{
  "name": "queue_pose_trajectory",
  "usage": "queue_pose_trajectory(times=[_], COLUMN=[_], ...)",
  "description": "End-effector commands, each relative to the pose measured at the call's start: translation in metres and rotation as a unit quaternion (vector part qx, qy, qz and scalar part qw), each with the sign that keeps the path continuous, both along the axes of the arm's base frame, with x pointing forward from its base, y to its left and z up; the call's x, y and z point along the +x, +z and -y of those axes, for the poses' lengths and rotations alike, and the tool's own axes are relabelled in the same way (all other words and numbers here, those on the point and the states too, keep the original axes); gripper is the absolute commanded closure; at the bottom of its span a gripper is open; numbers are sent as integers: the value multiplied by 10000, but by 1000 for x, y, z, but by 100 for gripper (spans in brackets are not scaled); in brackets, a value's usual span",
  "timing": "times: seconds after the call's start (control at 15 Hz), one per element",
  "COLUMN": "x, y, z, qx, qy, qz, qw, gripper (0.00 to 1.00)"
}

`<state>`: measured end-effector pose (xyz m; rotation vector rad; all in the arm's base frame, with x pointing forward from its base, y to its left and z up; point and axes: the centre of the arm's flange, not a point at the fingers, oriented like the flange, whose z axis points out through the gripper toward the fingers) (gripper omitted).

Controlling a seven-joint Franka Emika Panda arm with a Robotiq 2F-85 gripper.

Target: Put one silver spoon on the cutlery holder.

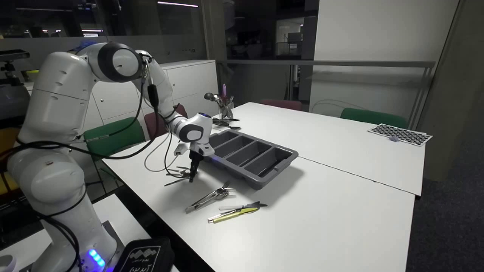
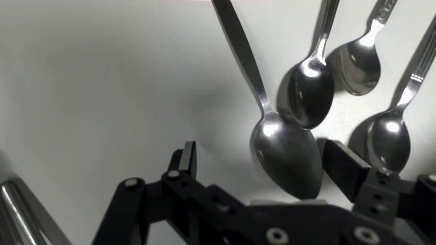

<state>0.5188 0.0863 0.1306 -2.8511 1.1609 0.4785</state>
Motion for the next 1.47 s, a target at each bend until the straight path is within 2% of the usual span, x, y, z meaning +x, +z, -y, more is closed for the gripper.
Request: queue_pose_trajectory(times=[0.0,1.2,1.27,1.4], x=[-15,-47,-49,-49], y=[6,13,13,13], z=[9,34,36,39], qx=[82,-43,-51,-48], qy=[-127,-636,-637,-657], qz=[-78,-209,-227,-242], qw=[9999,9977,9977,9975], gripper=[0,0,22,34])
